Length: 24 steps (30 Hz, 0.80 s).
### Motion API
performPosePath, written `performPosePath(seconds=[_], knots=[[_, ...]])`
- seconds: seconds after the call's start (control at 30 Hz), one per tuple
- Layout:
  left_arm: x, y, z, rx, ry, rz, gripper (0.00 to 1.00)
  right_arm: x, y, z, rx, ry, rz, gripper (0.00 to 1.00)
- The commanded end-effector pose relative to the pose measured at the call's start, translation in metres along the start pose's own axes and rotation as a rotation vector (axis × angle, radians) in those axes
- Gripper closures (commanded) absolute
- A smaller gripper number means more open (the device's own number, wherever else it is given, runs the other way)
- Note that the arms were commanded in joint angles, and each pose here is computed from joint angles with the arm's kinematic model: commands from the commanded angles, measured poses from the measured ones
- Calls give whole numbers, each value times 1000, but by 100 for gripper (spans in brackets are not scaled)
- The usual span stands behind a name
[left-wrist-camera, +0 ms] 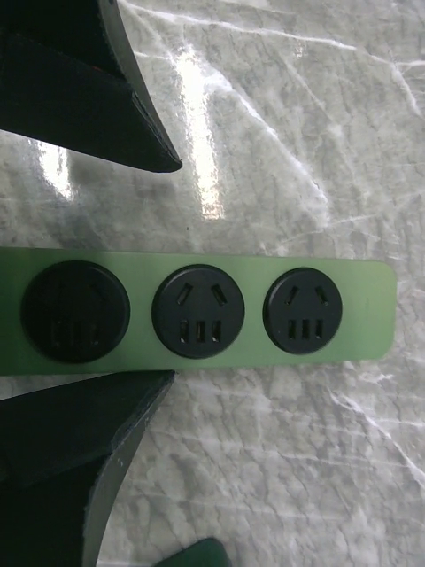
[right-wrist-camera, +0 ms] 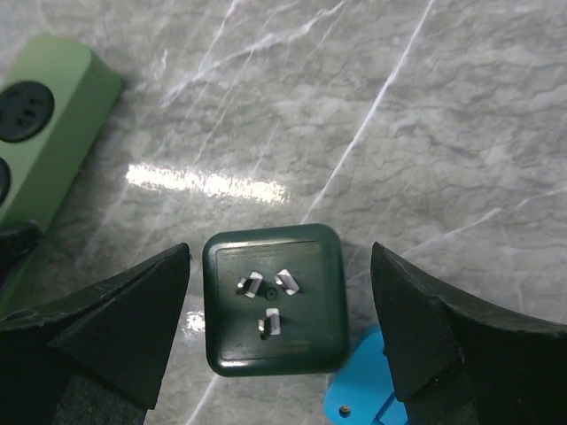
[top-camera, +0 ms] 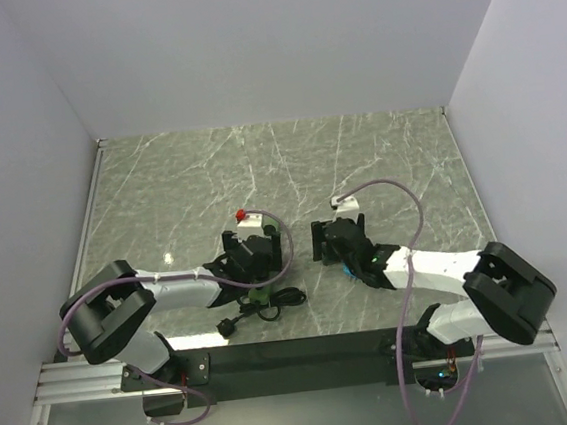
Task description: Insert the plug
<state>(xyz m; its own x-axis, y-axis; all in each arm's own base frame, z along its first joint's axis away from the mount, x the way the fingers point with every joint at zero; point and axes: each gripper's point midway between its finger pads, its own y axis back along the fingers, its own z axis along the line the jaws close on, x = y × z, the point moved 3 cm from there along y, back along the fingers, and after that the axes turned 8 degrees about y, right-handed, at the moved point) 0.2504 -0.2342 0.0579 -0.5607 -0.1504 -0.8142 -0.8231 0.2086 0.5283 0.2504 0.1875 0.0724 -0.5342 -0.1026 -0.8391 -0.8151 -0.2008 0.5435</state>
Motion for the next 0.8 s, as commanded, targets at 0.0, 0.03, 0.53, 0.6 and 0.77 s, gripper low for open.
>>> performPosePath(seconds=[0.0,0.03,0.53,0.6,0.77], knots=[[-13,-2,-19,67,39,-43,4,-11,-7,7,44,22,-14,12],[-13,-2,-21,78,37,-42,6,-10,-8,8,51,30,-6,13],[-14,-26,-36,69,-7,-56,78,-25,-23,12,117,78,3,60],[-21,-28,-40,73,-8,-75,97,-38,-26,12,117,68,-19,64],[-28,-32,-47,85,-4,-108,98,-63,-28,8,73,19,-68,70]])
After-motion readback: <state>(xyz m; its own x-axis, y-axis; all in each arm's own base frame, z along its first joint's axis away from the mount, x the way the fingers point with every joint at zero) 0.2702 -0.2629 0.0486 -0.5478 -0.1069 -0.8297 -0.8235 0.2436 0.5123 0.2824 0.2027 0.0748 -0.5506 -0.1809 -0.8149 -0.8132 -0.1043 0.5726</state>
